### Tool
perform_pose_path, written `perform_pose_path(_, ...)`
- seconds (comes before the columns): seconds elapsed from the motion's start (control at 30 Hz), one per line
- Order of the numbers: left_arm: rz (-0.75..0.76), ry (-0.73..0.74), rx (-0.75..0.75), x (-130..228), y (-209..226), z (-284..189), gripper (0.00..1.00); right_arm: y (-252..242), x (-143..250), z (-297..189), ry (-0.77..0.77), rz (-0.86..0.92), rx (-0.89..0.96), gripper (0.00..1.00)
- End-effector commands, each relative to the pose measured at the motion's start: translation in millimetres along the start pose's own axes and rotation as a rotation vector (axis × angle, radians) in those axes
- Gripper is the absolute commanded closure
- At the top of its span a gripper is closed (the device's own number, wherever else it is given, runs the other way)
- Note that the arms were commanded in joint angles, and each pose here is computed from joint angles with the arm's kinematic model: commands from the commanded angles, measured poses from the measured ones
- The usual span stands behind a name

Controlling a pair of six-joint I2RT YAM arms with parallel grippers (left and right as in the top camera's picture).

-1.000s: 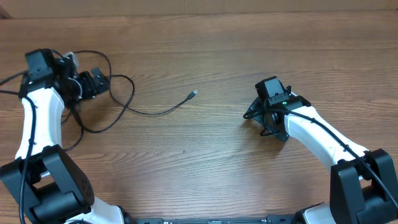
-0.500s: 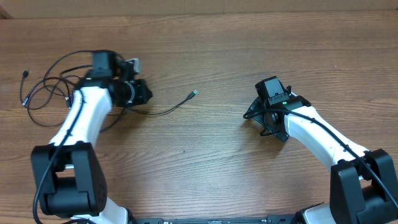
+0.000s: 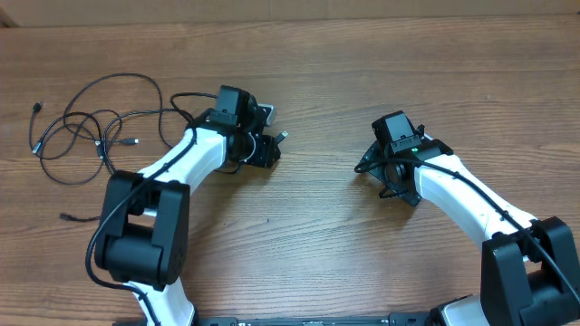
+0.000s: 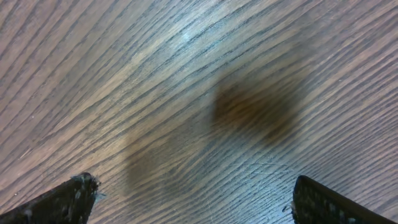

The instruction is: Untangle cables

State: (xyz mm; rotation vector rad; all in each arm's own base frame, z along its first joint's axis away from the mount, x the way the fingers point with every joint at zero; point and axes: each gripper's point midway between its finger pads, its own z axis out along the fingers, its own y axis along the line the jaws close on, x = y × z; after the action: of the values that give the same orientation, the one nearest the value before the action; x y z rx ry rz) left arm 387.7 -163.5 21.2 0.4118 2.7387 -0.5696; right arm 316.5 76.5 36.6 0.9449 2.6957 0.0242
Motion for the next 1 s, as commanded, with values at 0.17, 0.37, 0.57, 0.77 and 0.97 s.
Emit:
perform_pose_path(0.17, 0.063, -0.046, -0.108, -13.2, 20.6, -3.0, 0.54, 0.9, -2.0, -3.3, -0.008, 0.012, -0.014, 0.0)
perform_pose_path(0.37, 0.039, 0.043, -0.158, 8.9, 29.4, -1.9, 0.6, 0.9, -2.0, -3.3, -0.008, 0.012, -0.014, 0.0)
perform_pose_path(0.57, 0.027, 0.112, -0.239, 25.8, 47.1, 4.5, 0.67, 1.0, -2.1, -3.4, -0.008, 0.012, -0.014, 0.0)
perform_pose_path(0.77, 0.005, 0.136, -0.413, 31.9, 82.9, 3.1, 0.9, 1.0, -2.1, -3.4, -0.008, 0.012, -0.014, 0.0)
perform_pose_path(0.97, -0.174, 0.104, -0.617, 36.2, 134.2, -22.2, 0.95, 1.0, -2.1, -3.4, -0.008, 0.012, -0.014, 0.0)
